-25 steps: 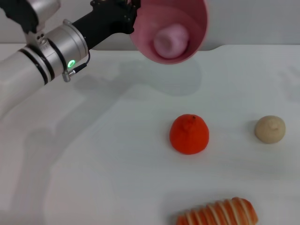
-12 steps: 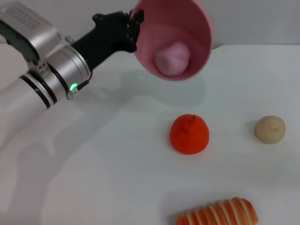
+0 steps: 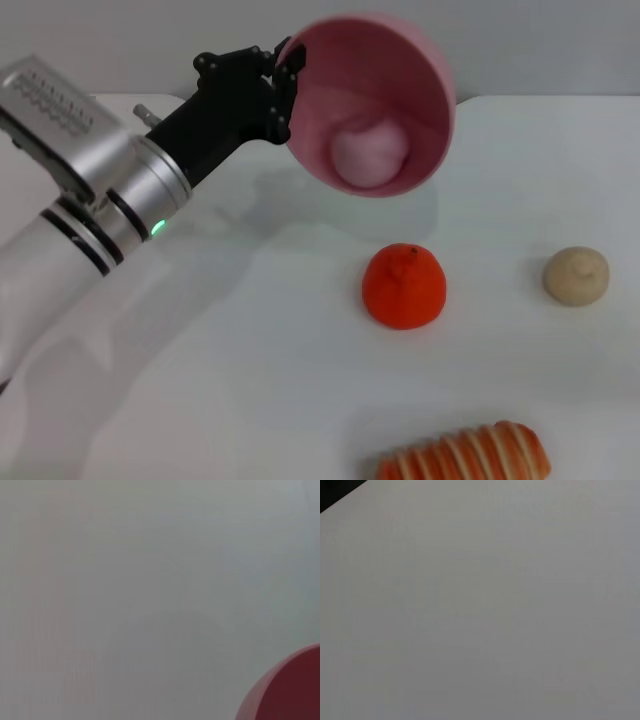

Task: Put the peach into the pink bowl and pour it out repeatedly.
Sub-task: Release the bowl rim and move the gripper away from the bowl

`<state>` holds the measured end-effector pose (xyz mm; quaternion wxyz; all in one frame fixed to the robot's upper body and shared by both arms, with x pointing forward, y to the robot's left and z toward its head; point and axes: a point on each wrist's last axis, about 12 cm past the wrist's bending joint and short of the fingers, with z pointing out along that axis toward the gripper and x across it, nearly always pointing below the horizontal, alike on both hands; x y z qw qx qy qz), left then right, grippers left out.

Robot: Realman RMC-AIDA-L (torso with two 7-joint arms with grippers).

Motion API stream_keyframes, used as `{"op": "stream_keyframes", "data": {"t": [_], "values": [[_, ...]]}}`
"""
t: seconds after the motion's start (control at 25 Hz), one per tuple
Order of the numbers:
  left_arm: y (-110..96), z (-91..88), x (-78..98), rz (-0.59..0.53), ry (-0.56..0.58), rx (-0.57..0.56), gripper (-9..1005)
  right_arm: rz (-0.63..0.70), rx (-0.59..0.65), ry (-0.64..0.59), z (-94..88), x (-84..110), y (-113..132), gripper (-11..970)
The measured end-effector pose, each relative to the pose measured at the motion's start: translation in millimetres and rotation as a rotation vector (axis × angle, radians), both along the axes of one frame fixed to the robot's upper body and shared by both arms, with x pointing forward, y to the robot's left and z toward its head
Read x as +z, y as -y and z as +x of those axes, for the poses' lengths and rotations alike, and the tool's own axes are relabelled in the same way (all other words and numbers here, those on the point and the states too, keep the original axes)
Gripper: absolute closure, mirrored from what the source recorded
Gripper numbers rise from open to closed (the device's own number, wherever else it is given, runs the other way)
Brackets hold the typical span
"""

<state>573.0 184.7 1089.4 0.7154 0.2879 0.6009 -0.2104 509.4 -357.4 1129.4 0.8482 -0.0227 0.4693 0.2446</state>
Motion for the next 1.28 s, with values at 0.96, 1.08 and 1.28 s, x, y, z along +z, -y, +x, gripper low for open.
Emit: {"op": "stream_keyframes", "data": {"t": [0.96, 1.08, 1.28], "values": [[22.3, -9.7, -24.4, 0.153, -0.214, 0.021, 851, 0.023, -0.02, -0.02, -1.7, -3.6, 5.7, 576], [29.6, -0.4, -25.7, 0.196, -0.29, 0.05, 850, 0.024, -0.022, -0.028, -0.9, -5.1, 5.8, 577], [33.2, 14.2, -22.6, 0.195, -0.371, 0.094, 850, 0.015, -0.019, -0.033, 3.0, -4.4, 4.3, 577]]}}
